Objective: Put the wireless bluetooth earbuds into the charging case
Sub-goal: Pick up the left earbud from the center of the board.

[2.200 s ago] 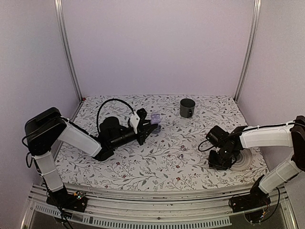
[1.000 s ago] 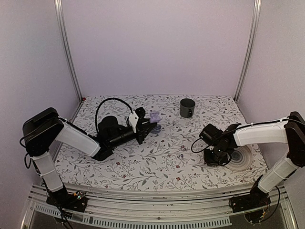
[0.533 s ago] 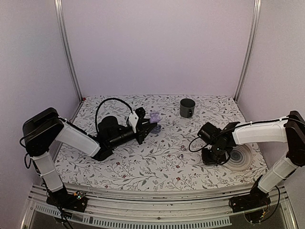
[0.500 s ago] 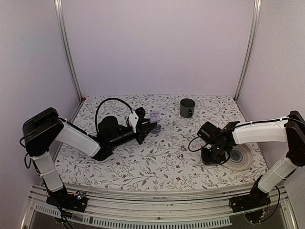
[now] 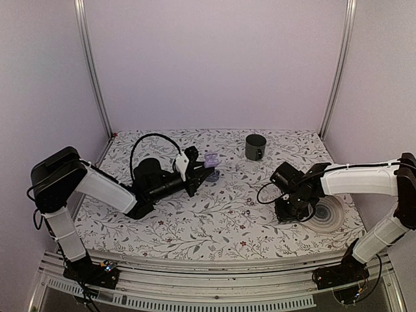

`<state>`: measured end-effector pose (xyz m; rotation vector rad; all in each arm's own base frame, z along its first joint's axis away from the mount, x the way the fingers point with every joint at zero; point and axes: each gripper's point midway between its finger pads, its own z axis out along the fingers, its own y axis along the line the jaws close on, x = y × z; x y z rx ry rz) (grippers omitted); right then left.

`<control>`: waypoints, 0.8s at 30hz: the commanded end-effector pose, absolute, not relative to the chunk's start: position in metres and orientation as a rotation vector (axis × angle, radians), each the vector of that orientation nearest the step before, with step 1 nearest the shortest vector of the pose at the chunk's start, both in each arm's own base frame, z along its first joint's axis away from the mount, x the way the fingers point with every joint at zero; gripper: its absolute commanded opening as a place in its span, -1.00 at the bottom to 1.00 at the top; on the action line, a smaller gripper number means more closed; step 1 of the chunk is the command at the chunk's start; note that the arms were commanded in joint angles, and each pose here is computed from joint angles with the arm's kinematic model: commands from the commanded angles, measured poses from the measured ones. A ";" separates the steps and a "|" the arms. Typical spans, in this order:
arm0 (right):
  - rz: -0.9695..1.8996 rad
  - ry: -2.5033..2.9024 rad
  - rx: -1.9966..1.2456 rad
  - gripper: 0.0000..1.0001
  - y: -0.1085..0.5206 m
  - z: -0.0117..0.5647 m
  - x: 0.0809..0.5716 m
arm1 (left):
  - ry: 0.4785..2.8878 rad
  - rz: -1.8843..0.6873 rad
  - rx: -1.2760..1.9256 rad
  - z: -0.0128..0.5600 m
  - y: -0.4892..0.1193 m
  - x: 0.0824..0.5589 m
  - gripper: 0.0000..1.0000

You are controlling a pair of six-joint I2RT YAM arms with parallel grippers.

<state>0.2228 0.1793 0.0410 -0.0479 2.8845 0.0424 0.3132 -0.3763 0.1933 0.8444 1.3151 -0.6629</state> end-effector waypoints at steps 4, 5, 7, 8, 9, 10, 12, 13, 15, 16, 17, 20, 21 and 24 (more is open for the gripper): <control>0.053 2.790 -0.243 -0.43 0.189 0.045 0.240 | 1.273 -0.668 0.825 0.209 -0.373 0.311 -1.00; 0.040 2.785 -0.260 -0.46 0.187 0.046 0.240 | 1.273 -0.667 0.827 0.209 -0.373 0.310 -1.00; 0.021 2.773 -0.281 -0.46 0.184 0.047 0.240 | 1.273 -0.663 0.828 0.209 -0.372 0.310 -1.00; 0.017 2.769 -0.288 -0.46 0.183 0.048 0.240 | 1.273 -0.661 0.829 0.209 -0.371 0.310 -1.00; 0.018 2.768 -0.291 -0.46 0.182 0.047 0.240 | 1.271 -0.660 0.827 0.210 -0.371 0.310 -1.00; 0.020 2.768 -0.295 -0.46 0.183 0.046 0.240 | 1.272 -0.659 0.827 0.210 -0.371 0.310 -1.00; -0.002 2.785 -0.301 -0.47 0.182 0.041 0.239 | 1.270 -0.663 0.830 0.210 -0.372 0.309 -1.00; -0.023 2.797 -0.301 -0.47 0.180 0.038 0.237 | 1.267 -0.662 0.831 0.211 -0.371 0.309 -1.00; -0.022 2.808 -0.298 -0.46 0.181 0.034 0.236 | 1.263 -0.661 0.831 0.213 -0.371 0.309 -1.00; -0.019 2.814 -0.294 -0.46 0.181 0.032 0.235 | 1.263 -0.659 0.833 0.213 -0.371 0.309 -1.00; -0.017 2.821 -0.284 -0.46 0.181 0.030 0.234 | 1.263 -0.656 0.836 0.213 -0.371 0.309 -1.00; -0.043 2.839 -0.262 -0.46 0.175 0.024 0.228 | 1.260 -0.650 0.841 0.213 -0.371 0.309 -1.00; -0.045 2.839 -0.255 -0.46 0.174 0.025 0.227 | 1.262 -0.652 0.840 0.212 -0.371 0.309 -1.00; -0.043 2.839 -0.231 -0.46 0.172 0.025 0.225 | 1.258 -0.663 0.840 0.214 -0.373 0.308 -1.00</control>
